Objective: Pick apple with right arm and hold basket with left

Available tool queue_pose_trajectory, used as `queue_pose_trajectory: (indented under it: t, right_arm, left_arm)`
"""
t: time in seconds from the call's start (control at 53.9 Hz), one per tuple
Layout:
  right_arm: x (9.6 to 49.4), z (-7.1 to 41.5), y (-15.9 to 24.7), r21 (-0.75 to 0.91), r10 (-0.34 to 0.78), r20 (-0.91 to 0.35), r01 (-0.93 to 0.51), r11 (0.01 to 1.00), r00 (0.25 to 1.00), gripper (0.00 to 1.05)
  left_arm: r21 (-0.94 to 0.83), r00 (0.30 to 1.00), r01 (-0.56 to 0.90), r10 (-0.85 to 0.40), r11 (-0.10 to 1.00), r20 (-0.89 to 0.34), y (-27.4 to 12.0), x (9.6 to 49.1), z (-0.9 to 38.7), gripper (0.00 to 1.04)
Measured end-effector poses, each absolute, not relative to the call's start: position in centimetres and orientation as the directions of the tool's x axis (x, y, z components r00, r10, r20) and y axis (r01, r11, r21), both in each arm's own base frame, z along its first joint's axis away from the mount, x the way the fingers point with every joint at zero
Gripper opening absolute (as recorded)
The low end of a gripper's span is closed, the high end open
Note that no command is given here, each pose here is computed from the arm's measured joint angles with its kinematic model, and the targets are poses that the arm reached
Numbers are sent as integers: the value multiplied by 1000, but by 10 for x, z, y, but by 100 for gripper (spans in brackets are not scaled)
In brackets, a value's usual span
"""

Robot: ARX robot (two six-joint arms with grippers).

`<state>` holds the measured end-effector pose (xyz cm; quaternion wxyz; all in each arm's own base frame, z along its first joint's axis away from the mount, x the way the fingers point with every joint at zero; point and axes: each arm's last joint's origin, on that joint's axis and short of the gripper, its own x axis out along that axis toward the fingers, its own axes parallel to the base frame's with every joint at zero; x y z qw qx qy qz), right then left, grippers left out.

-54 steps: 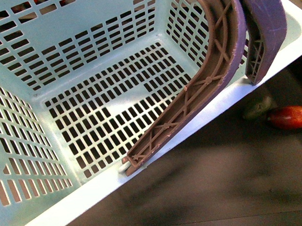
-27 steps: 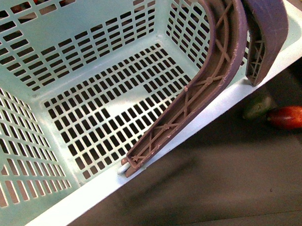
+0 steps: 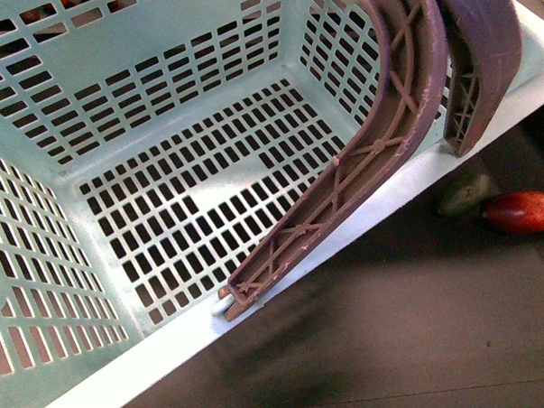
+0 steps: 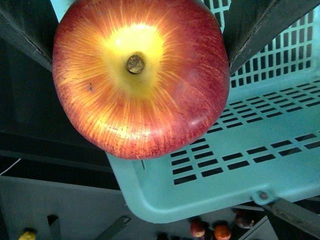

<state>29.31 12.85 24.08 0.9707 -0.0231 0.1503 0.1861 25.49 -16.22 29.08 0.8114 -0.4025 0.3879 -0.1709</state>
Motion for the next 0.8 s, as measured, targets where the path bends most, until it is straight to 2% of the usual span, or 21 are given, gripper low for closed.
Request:
queue_pose_trajectory:
  t: [0.056,0.185,0.352,0.501,0.612,0.797]
  right_arm:
    - [292,241,132,15,363,-301,-376,926,882,80]
    - [291,241,132,19,355,-304,-367,930,884,97]
    - [289,253,112,18,287,-298,-296,955,910,96]
    - [272,268,77,-17,125,-220,-132,991,967,96]
    - [254,264,55,-38,3,-208,-11,999,978,96]
    - [248,261,48,-42,-26,-213,18,999,977,96]
  left_arm:
    - [-786,641,-35,-590,618,-492,-162,255,291,20]
    - [-786,641,-35,-590,618,-492,-162,255,291,20]
    - [-781,646,-35,-583,623,-493,-162,255,291,20]
    - [-784,641,-32,-589,620,-492,-162,255,291,20]
    - [-783,643,-33,-586,621,-493,-162,255,291,20]
    - [-783,640,-29,-590,621,-492,-162,255,291,20]
